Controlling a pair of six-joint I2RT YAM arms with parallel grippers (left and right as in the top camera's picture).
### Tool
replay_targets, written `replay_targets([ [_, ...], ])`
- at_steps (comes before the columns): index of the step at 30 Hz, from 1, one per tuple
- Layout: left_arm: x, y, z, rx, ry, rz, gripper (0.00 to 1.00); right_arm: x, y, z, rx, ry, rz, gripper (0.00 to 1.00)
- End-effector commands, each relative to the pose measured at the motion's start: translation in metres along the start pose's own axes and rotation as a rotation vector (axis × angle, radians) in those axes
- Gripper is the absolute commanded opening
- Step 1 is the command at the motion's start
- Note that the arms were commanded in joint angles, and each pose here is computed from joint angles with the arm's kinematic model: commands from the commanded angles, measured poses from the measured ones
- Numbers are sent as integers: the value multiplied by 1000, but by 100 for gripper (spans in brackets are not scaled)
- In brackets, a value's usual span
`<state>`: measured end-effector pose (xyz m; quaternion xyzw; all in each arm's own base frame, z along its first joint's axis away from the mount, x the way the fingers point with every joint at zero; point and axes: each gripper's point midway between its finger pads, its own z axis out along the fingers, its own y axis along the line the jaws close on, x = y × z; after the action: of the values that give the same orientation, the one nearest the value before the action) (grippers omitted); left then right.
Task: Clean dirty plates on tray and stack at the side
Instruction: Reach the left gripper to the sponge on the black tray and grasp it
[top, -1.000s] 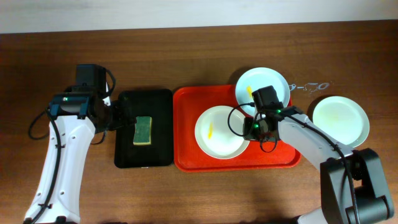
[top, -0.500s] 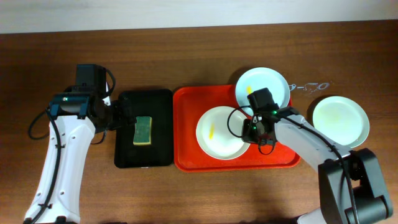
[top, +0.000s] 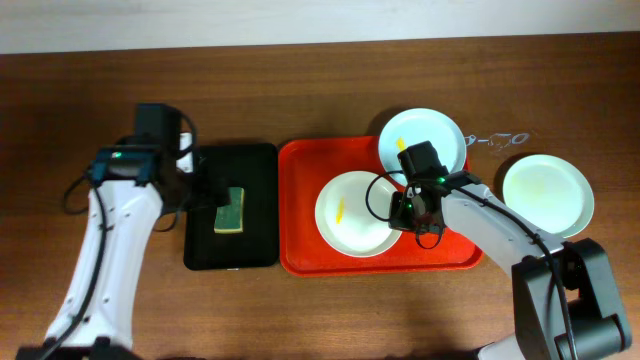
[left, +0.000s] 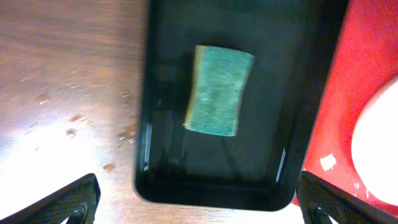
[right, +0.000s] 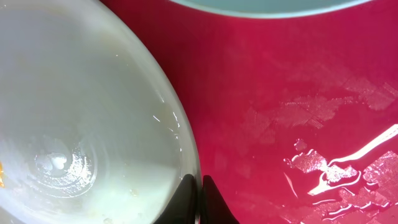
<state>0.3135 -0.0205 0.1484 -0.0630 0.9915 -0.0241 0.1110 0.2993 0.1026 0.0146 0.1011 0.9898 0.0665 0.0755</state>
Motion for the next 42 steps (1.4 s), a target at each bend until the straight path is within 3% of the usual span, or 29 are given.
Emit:
replay_targets([
  [1,5,-31,29,79,71,149,99,-2,0,1,21,-3,0,4],
  [10,-8,-40,57,84,67,204,100,-2,-1,1,24,-4,0,4],
  [12,-8,-35,66,51,86,204,54,-2,-1,1,24,-4,-4,4],
  [13,-8,-29,70,16,95,204,46,-2,-1,1,24,-4,-4,4],
  [15,-4,-25,81,-9,126,205,55,-2,-1,1,24,-3,-4,4],
  [18,2,-23,98,-18,179,204,61,-2,-1,1,24,-4,-4,4],
  [34,13,-15,150,-63,275,207,58,-2,-1,1,24,-3,-4,4],
  [36,13,-15,150,-63,276,207,53,-2,-1,1,24,-4,-4,4],
  [39,13,-15,150,-63,277,207,34,-2,-1,1,24,-3,-4,4],
  [42,13,-15,150,-63,277,204,26,-2,-1,1,24,-3,-4,4],
])
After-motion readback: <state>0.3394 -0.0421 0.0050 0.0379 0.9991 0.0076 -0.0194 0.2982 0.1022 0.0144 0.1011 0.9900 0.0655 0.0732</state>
